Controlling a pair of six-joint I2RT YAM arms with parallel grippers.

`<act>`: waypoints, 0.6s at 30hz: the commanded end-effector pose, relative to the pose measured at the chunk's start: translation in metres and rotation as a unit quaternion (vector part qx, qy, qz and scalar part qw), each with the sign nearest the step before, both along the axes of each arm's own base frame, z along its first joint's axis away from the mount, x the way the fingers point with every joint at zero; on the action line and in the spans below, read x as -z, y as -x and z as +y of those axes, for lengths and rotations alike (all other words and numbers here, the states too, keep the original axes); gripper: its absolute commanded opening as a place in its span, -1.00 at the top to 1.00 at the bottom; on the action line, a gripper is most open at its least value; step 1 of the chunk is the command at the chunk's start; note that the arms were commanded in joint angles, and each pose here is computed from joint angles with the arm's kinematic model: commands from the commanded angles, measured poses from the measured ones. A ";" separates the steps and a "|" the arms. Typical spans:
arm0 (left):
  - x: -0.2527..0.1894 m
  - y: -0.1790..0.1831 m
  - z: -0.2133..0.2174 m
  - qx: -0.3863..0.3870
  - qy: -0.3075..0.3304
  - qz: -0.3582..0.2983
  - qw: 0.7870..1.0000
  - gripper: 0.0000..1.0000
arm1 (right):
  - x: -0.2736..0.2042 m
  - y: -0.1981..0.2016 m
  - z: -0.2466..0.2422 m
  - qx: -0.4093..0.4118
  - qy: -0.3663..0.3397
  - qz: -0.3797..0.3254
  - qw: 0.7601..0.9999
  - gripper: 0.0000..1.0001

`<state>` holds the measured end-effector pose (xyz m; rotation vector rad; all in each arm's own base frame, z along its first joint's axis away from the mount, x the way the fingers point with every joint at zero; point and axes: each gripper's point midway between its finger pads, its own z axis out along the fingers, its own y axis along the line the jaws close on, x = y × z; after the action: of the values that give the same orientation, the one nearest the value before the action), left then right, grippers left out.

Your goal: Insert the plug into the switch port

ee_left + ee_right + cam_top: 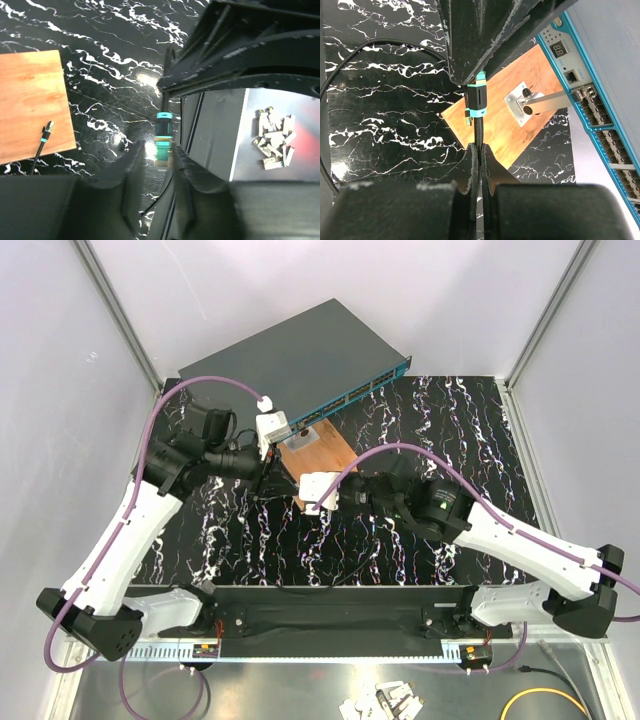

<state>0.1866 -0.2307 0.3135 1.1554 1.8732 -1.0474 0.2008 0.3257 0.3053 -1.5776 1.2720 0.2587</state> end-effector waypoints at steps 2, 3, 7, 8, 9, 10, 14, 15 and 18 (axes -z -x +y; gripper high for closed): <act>-0.008 0.001 -0.004 0.018 0.017 -0.031 0.999 0.58 | -0.034 0.003 0.010 -0.006 -0.041 -0.019 0.999 1.00; -0.009 0.000 -0.004 0.018 0.018 -0.044 0.999 0.77 | -0.032 0.004 0.009 -0.004 -0.038 -0.010 0.999 0.95; -0.019 0.003 0.000 0.018 0.034 -0.096 0.995 1.00 | -0.021 0.011 0.002 0.017 -0.035 0.042 0.998 0.23; -0.021 0.005 0.002 0.020 0.038 -0.109 0.993 1.00 | -0.019 0.014 0.000 0.023 -0.040 0.055 0.997 -0.08; -0.020 0.005 0.002 0.025 0.037 -0.121 0.992 1.00 | -0.016 0.017 -0.003 0.023 -0.036 0.065 0.997 -0.09; -0.020 0.007 0.003 0.029 0.037 -0.126 0.991 1.00 | -0.011 0.020 -0.004 0.023 -0.034 0.075 0.996 -0.09; -0.020 0.015 0.005 0.054 0.036 -0.156 0.986 1.00 | -0.015 0.029 -0.007 0.022 -0.060 0.142 0.988 -0.13; -0.021 0.016 0.005 0.065 0.035 -0.175 0.982 1.00 | -0.015 0.030 -0.006 0.020 -0.061 0.154 0.986 -0.13; -0.019 0.019 0.006 0.087 0.027 -0.211 0.973 1.00 | -0.020 0.039 -0.002 0.000 -0.069 0.183 0.981 -0.13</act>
<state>0.1690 -0.2212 0.3224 1.2964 1.6125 -0.9278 0.1775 0.3193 0.2963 -1.5045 1.5094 0.4913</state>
